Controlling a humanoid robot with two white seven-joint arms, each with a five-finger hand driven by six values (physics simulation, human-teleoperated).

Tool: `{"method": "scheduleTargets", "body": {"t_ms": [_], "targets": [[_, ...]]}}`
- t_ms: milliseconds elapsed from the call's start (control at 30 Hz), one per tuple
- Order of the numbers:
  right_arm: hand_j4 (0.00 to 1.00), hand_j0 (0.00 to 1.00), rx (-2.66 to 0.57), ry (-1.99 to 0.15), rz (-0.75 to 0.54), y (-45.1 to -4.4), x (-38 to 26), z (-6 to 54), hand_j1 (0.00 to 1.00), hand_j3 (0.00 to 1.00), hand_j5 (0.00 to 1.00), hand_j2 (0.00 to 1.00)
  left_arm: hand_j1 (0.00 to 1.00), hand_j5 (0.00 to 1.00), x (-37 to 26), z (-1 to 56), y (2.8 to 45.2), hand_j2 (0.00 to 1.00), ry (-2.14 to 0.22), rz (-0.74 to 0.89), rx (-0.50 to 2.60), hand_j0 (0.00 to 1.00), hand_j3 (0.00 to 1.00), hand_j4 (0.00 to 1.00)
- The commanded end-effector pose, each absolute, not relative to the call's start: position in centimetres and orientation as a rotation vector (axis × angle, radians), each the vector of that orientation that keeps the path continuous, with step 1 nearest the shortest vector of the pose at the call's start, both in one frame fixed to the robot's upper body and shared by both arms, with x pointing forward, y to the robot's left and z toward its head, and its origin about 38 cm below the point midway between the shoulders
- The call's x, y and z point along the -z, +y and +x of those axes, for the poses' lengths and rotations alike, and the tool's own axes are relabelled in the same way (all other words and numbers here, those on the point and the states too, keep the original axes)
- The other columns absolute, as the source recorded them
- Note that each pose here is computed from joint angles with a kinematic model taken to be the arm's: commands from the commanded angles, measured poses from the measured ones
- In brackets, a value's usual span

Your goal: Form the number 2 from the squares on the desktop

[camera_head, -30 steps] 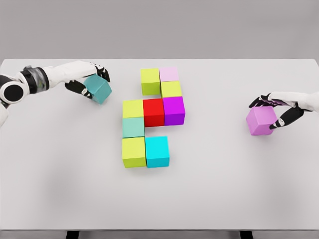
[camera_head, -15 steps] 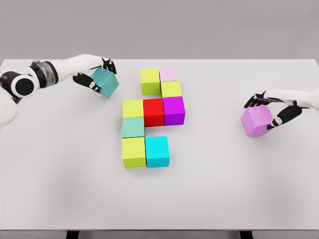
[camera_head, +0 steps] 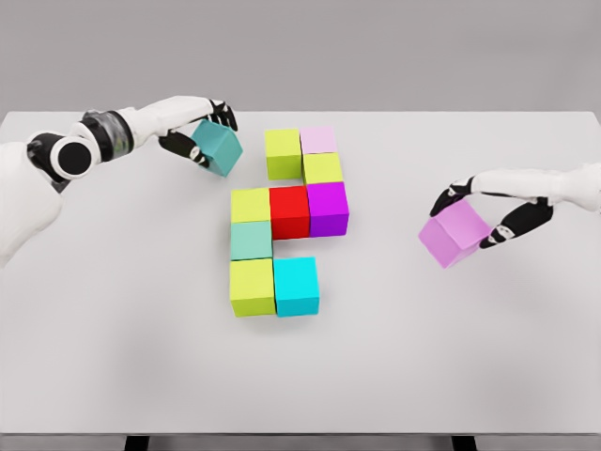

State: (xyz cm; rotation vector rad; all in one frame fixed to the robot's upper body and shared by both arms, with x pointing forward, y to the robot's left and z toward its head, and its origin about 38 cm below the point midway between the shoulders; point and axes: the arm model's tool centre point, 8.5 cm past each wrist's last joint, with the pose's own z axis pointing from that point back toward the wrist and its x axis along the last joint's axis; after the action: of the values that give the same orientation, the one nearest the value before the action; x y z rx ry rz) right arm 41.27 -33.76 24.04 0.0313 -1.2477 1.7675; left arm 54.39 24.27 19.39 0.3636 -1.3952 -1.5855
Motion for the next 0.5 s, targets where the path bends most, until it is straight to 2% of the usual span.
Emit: {"method": "scheduleTargets", "body": {"t_ms": [0,333,467], "targets": [[0.69,0.69,-1.810,-1.278,0.059,-32.6,-24.4,40.7,0.69,0.69,0.69,0.69,0.41,0.41,-19.3,54.6,23.6,0.41,-1.398,0.353,1.560,0.41,0.41,0.41],[0.69,0.69,-1.910,-1.354,0.120,-29.2,-24.6,40.3,0.69,0.69,0.69,0.69,0.41,0.41,-19.2,55.1,23.4,0.41,-1.366,0.380,1.496,0.41,0.41,0.41],[0.69,0.69,-2.006,-1.343,0.082,-28.1,-24.7,39.8,0.69,0.69,0.69,0.69,0.41,0.41,-18.9,55.2,22.8,0.41,-1.366,0.384,1.474,0.41,0.41,0.41]]}}
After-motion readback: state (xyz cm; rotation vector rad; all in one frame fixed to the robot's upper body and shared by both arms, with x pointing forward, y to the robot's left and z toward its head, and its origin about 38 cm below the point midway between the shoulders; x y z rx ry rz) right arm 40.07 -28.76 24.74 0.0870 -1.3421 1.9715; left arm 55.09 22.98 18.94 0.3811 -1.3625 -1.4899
